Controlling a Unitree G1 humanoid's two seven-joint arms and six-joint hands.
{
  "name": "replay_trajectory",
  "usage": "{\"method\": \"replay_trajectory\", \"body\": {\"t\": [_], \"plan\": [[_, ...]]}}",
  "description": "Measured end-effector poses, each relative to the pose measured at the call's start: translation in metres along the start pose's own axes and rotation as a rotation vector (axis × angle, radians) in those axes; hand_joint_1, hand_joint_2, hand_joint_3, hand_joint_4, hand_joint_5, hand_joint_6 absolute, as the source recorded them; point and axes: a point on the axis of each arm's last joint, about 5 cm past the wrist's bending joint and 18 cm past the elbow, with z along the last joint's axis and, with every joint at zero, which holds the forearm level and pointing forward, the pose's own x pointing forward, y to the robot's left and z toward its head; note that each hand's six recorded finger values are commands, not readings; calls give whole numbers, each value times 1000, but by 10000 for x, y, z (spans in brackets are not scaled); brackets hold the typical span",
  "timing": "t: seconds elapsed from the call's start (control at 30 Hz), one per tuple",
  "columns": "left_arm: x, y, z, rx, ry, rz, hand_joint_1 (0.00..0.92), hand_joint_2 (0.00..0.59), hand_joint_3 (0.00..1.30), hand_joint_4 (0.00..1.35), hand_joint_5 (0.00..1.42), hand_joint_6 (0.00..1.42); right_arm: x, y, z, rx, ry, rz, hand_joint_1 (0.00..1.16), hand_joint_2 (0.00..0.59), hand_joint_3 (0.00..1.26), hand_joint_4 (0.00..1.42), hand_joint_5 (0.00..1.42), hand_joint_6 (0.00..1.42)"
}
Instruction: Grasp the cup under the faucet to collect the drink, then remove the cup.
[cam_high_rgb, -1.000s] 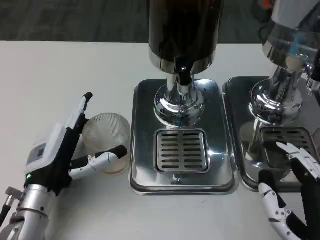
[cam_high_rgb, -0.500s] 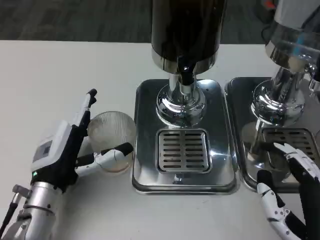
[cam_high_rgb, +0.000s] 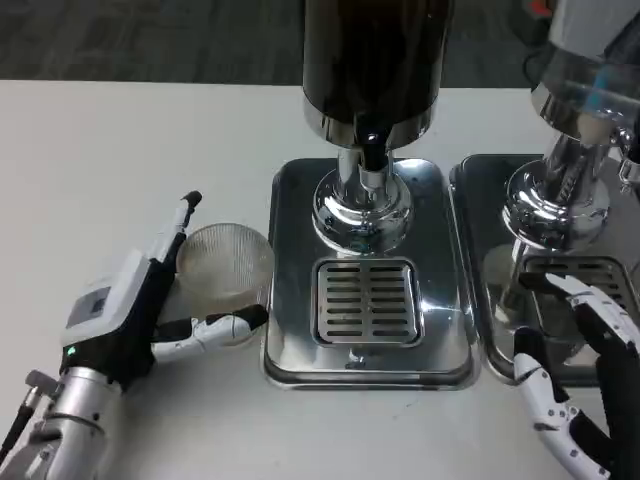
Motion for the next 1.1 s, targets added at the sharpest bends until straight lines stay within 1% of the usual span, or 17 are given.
{"method": "replay_trajectory", "body": {"t": [0.1,0.17,0.2,0.27,0.3,0.4,0.43,0.5,0.53,0.63,1.1], "plan": [[-2,3,-5,4,4,-1,325,49,0,36,323,424,-2,-4,-3,-1,1,1,275,428,317,220,173,195],[-3,3,-6,3,4,0,336,79,16,86,383,536,-6,-7,-6,-3,2,4,276,428,317,224,173,195],[-9,1,-6,0,2,1,345,92,57,129,441,626,-13,-10,-9,-4,4,6,276,428,317,226,173,195],[-31,-12,-5,-12,-6,10,354,108,102,191,510,729,-26,-14,-15,-7,9,10,276,428,317,229,173,195],[-44,-20,-5,-17,-10,22,361,124,159,268,598,851,-32,-16,-16,-8,11,11,276,428,317,230,173,195],[-70,-49,1,-27,-12,43,380,157,344,469,788,1079,-43,-23,-20,-11,14,13,277,429,317,232,173,195],[-69,-52,4,-30,-15,51,390,166,400,522,840,1132,-46,-25,-20,-12,15,12,277,429,316,232,173,195],[-69,-56,9,-34,-19,55,391,171,450,580,893,1189,-48,-28,-21,-13,16,12,277,429,312,233,173,195],[-68,-57,11,-36,-21,58,392,174,477,606,914,1212,-49,-29,-21,-13,16,12,277,429,306,234,173,187],[-68,-60,14,-38,-22,65,385,166,498,640,935,1252,-48,-33,-20,-13,16,10,278,429,298,234,173,170],[-141,-75,-15,-39,-17,117,384,167,504,650,959,1281,-39,-30,-16,-7,13,7,289,422,286,243,173,148]]}}
